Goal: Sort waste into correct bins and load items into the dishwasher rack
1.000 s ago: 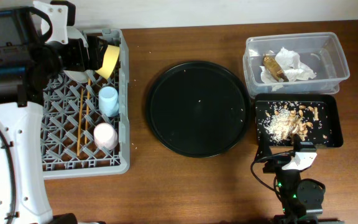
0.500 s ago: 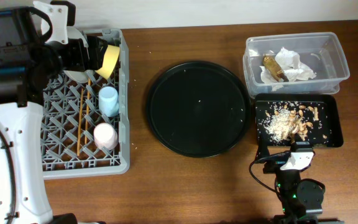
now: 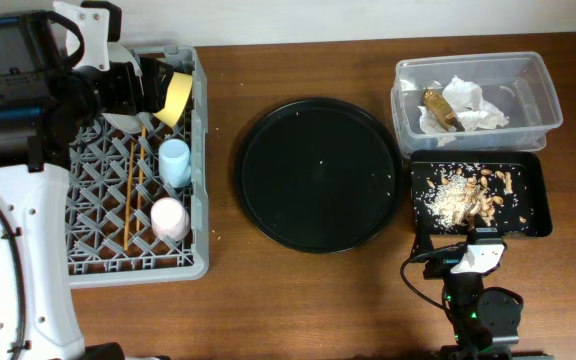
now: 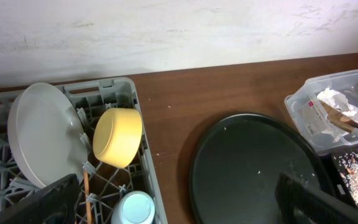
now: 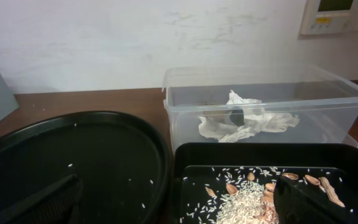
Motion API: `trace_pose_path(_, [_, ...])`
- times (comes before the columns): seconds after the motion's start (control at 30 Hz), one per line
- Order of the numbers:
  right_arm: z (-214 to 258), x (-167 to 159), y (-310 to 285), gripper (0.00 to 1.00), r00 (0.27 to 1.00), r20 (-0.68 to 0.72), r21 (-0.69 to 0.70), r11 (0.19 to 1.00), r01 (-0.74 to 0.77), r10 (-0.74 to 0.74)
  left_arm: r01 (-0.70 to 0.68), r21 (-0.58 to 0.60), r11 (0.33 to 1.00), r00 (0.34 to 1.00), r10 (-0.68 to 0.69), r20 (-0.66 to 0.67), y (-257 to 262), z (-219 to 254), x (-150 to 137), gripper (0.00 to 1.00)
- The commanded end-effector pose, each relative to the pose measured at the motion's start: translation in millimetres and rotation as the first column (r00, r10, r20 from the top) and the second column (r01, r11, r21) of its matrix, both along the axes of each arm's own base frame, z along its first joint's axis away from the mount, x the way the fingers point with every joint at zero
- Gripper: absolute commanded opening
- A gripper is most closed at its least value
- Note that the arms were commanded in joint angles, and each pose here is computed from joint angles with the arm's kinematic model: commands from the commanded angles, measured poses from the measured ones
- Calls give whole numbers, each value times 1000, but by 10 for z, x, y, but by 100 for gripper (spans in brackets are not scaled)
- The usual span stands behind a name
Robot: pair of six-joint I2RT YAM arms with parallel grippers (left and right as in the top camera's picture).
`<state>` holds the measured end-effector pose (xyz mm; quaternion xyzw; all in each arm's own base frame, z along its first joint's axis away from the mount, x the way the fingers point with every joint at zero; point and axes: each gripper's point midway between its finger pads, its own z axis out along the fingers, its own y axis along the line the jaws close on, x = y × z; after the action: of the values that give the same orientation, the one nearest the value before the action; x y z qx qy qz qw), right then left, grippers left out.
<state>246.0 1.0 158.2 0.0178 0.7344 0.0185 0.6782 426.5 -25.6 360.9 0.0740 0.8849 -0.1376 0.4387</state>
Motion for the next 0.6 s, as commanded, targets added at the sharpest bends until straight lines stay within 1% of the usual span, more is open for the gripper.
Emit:
trace_pose_path(0.0, [-29,0,2,98,1000,0,-4,1000,2,-2,9,-3,1000,1000,-9,-4,-6,-27,12,99])
trace_pose_path(0.17, [-29,0,2,99,1000,0,-4,1000,2,-2,6,-1,1000,1000,-6,-7,3,-38,12,99])
trace_pose_path(0.3, [-29,0,2,99,1000,0,-4,1000,2,-2,-90,98,991,995,93,-25,189,-21,-173,99])
trace_pose_path(0.33, [-28,0,2,98,1000,0,-4,1000,2,-2,-81,127,989,996,85,-28,203,-27,-236,99])
trace_pose_path(0.43, [-28,0,2,98,1000,0,-4,1000,2,-2,33,254,967,999,-43,31,114,-9,-396,99])
trace_pose_path(0.47, [-29,1,2,98,1000,0,-4,1000,2,-2,49,278,959,996,-66,53,94,-7,-428,99])
trace_pose_path(0.5, [-29,0,2,98,1000,0,-4,1000,2,-2,50,293,955,993,-80,90,72,-21,-489,99])
trace_pose_path(0.57, [-28,0,2,99,1000,0,-4,1000,2,-2,30,286,958,989,-70,134,70,-72,-559,99])
